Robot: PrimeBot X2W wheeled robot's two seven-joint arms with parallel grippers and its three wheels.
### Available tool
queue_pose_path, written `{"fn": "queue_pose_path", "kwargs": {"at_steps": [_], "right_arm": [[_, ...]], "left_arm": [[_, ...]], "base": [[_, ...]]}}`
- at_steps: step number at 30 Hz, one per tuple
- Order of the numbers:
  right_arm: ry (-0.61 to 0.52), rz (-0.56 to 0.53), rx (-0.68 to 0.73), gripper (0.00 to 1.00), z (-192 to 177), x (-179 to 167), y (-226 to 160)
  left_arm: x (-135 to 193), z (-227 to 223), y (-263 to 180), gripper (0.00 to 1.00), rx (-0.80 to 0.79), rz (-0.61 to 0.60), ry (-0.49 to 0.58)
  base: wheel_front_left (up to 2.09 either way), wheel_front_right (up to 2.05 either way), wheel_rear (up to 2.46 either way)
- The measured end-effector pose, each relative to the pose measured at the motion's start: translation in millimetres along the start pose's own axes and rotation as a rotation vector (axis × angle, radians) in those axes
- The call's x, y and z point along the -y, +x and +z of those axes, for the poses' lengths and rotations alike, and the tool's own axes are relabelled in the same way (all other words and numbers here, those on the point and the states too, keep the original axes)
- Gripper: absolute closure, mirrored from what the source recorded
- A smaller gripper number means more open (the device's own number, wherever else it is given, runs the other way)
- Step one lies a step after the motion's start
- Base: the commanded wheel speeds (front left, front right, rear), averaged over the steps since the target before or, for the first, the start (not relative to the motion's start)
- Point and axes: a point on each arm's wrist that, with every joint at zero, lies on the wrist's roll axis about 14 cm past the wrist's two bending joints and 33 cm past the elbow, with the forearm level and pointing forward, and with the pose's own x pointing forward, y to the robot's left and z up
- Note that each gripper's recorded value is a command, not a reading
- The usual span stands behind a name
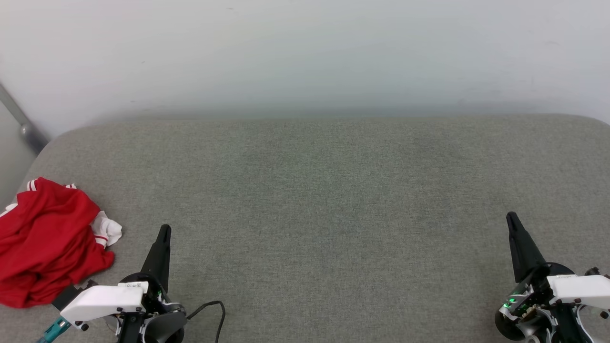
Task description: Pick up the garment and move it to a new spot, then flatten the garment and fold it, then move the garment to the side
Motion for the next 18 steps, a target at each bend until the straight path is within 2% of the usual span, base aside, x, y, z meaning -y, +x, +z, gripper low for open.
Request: {"fn": "queue_pose_path", "kwargs": {"at_steps": [18], "right_arm": [[0.000, 0.000, 0.000, 1.00, 0.0, 0.0, 0.0]], "left_arm": [[0.0, 0.0, 0.0, 1.00, 0.000, 0.000, 0.000]], "base": [[0.00, 0.00, 0.00]]}}
